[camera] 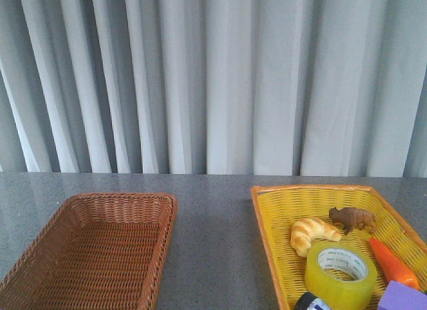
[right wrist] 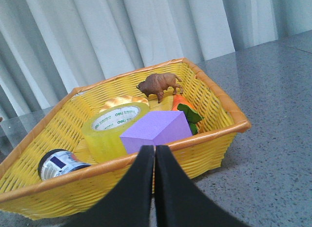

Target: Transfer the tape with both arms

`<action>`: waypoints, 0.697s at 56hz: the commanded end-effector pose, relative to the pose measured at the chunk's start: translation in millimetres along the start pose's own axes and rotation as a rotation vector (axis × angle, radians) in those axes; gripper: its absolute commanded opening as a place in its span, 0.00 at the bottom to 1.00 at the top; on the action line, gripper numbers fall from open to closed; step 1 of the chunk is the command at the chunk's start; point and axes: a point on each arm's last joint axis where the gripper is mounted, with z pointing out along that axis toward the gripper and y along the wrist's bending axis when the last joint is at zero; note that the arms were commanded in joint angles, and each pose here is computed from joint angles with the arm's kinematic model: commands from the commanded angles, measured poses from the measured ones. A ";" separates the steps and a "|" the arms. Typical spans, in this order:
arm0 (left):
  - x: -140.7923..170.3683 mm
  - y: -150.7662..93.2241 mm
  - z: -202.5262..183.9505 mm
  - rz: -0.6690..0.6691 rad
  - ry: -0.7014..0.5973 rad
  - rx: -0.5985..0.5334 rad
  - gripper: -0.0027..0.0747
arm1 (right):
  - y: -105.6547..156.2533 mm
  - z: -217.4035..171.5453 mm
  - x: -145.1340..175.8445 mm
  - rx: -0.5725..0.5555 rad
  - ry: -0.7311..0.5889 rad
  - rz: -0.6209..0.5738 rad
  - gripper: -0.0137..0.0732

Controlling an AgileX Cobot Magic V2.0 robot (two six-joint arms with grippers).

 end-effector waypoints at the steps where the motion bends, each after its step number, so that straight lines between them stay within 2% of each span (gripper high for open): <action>1: -9.6 1.1 -1.0 -0.007 -0.085 -0.013 0.03 | 1.8 0.7 -5.6 -0.019 -0.065 -0.006 0.15; 39: -10.1 1.2 -1.0 -0.007 -0.090 -0.013 0.03 | 2.4 0.6 -7.1 -0.025 -0.082 -0.006 0.15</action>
